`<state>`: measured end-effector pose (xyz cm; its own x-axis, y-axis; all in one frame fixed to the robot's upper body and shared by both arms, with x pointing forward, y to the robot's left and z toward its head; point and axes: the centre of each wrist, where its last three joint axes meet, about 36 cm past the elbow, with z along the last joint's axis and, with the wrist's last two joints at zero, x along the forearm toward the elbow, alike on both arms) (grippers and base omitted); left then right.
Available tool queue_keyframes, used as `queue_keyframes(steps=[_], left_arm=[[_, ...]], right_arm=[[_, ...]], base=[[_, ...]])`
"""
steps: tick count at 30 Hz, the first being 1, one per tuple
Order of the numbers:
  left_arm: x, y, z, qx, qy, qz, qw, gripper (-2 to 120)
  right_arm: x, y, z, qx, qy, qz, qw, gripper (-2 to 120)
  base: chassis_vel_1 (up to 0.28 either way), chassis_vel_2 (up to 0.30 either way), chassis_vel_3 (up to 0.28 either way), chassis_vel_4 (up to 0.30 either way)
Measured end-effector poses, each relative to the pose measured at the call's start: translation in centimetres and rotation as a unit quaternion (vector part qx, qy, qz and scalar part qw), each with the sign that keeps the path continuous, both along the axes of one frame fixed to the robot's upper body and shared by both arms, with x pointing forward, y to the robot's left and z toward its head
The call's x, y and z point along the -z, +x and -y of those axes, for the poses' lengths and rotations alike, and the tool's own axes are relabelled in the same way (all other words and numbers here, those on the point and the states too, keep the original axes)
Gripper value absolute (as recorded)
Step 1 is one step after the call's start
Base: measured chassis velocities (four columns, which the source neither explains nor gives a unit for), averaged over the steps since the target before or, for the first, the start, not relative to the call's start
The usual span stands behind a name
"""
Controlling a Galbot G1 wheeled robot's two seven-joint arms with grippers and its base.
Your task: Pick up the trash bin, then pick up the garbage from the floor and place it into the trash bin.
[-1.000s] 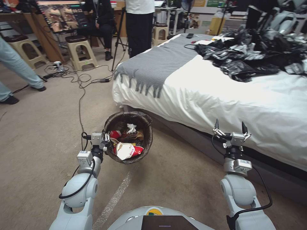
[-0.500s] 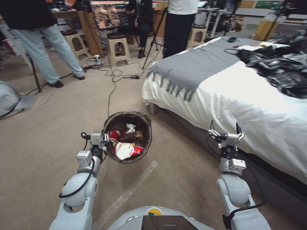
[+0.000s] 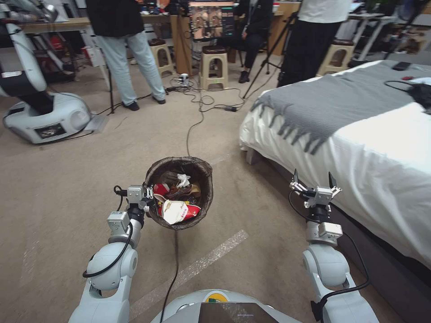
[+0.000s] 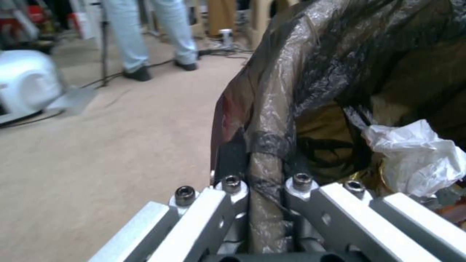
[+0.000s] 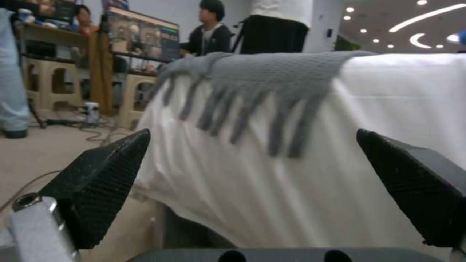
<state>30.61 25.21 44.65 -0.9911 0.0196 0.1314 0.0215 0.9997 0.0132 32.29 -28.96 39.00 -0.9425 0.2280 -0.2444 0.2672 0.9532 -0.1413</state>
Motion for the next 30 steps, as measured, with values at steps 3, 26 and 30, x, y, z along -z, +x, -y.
queue_keyframes(steps=[3,26,30], left_arm=[[0.0,0.02,-0.06,0.0,0.0,0.0,1.0,2],[0.1,0.07,-0.03,0.002,-0.001,-0.001,1.0,2],[0.21,0.12,-0.09,0.001,-0.001,-0.003,1.0,2]], right_arm=[[0.08,-0.04,-0.11,-0.001,0.0,-0.001,1.0,100],[0.41,-0.04,-0.58,-0.006,0.001,-0.008,1.0,100],[0.41,-0.03,-0.61,-0.005,0.003,-0.007,1.0,100]], base=[[0.114,0.117,0.138,0.124],[0.13,0.128,0.127,0.129],[0.122,0.137,0.134,0.12]])
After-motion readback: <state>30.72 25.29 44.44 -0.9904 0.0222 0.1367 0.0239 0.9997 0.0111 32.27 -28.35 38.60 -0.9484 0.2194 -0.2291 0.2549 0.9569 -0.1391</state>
